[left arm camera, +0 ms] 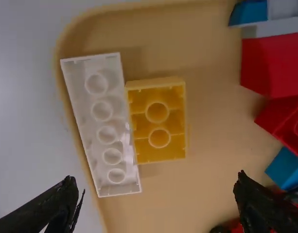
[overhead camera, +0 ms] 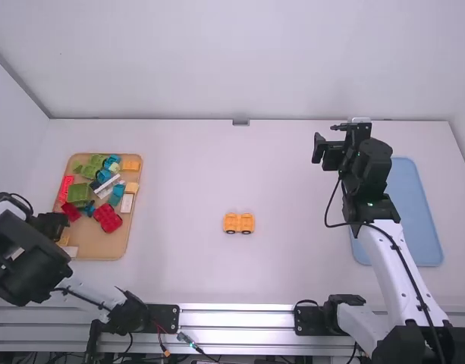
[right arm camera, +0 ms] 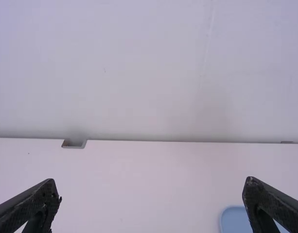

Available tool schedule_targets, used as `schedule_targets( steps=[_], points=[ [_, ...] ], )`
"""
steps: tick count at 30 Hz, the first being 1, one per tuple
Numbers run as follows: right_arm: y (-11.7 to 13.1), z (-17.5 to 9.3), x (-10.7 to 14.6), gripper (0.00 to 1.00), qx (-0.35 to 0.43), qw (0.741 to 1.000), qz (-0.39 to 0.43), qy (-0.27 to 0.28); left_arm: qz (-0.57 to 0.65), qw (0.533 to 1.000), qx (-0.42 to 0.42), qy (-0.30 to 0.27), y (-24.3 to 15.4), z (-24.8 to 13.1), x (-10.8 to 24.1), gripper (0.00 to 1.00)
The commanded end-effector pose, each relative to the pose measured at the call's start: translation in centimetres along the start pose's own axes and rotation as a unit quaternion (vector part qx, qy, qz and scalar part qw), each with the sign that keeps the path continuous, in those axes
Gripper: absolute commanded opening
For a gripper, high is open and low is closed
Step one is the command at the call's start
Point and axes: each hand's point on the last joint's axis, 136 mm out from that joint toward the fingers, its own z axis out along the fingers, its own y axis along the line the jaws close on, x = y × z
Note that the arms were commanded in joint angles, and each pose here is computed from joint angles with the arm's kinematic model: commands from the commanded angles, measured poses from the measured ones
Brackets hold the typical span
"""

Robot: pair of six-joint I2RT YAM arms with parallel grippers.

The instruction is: Assemble lego blocks to make yellow taxi

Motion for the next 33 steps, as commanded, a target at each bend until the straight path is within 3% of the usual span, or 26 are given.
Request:
schedule_targets(
  steps=[1,5,14,19,33],
  points=[
    [0.2,0.0,-1.6,0.99,-0.001,1.000,0.000,-0.015,0.016,1.000,-0.011,-0.002,-0.5,0.3,-0.7,0.83],
    [0.1,0.0,-1.6,0.99,-0.001,1.000,0.001,-0.015,0.014,1.000,-0.019,0.006,-0.4,1.0,-1.0,0.82],
    [0.2,0.0,-1.6,0.99,-0.001,1.000,0.000,-0.015,0.011,1.000,-0.023,0.008,-0.6,2.3,-1.8,0.67],
    [0.1,0.0,-1.6,0.99,-0.001,1.000,0.000,-0.015,0.011,1.000,-0.021,0.005,-0.7,2.7,-2.0,0.45],
    [0.2,0.0,-1.6,0.99,-0.002,1.000,0.000,-0.015,0.019,1.000,-0.017,-0.007,-1.1,3.1,-2.1,0.45]
  ],
)
